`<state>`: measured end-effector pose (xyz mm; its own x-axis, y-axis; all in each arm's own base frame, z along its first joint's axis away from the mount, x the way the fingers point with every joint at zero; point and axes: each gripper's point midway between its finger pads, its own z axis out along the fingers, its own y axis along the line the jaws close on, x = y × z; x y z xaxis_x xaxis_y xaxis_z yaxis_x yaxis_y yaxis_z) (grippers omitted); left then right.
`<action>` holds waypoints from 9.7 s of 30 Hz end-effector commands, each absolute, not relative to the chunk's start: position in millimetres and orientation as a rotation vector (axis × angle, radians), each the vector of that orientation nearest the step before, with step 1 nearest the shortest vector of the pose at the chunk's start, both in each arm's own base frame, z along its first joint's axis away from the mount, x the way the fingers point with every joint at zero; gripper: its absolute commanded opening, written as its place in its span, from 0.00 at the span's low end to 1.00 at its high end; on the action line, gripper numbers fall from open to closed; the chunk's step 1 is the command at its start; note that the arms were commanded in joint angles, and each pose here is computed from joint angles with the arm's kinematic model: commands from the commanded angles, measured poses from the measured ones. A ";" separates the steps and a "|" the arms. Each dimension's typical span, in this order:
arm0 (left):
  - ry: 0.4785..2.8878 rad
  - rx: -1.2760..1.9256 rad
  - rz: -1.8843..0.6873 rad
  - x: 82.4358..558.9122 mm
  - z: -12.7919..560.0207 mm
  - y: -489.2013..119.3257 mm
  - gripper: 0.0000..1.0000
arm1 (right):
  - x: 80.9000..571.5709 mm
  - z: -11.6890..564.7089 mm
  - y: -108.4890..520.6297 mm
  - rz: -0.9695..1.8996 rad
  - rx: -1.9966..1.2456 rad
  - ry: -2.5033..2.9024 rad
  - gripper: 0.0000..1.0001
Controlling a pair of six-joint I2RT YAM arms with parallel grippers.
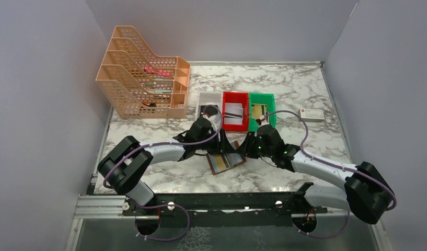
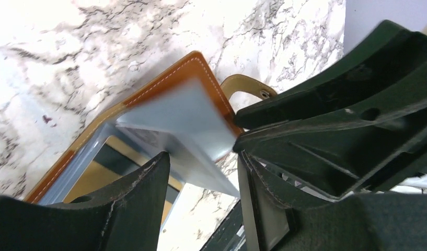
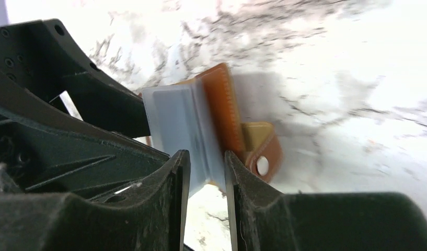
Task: Take the credit cards out of the card holder
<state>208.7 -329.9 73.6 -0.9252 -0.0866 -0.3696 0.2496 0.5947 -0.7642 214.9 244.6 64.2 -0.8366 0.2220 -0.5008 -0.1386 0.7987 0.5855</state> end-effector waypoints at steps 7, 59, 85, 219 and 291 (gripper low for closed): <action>2.402 0.209 -1.261 220.3 88.9 -351.3 0.58 | 225.1 91.8 187.3 0.603 0.232 2.265 0.42; 2.465 0.325 -0.920 215.5 86.2 -315.6 0.58 | 221.9 -6.6 216.7 0.381 -0.230 2.668 0.33; 2.675 0.299 -0.584 197.5 9.0 -278.8 0.55 | 211.5 -4.9 218.4 0.470 -0.107 2.662 0.33; 2.742 0.371 -0.436 179.5 3.2 -247.5 0.14 | 195.6 50.9 238.2 1.046 -0.004 2.469 0.05; 2.157 0.134 -1.525 194.2 138.1 -307.0 0.41 | 178.7 131.2 268.4 1.625 0.006 2.090 0.03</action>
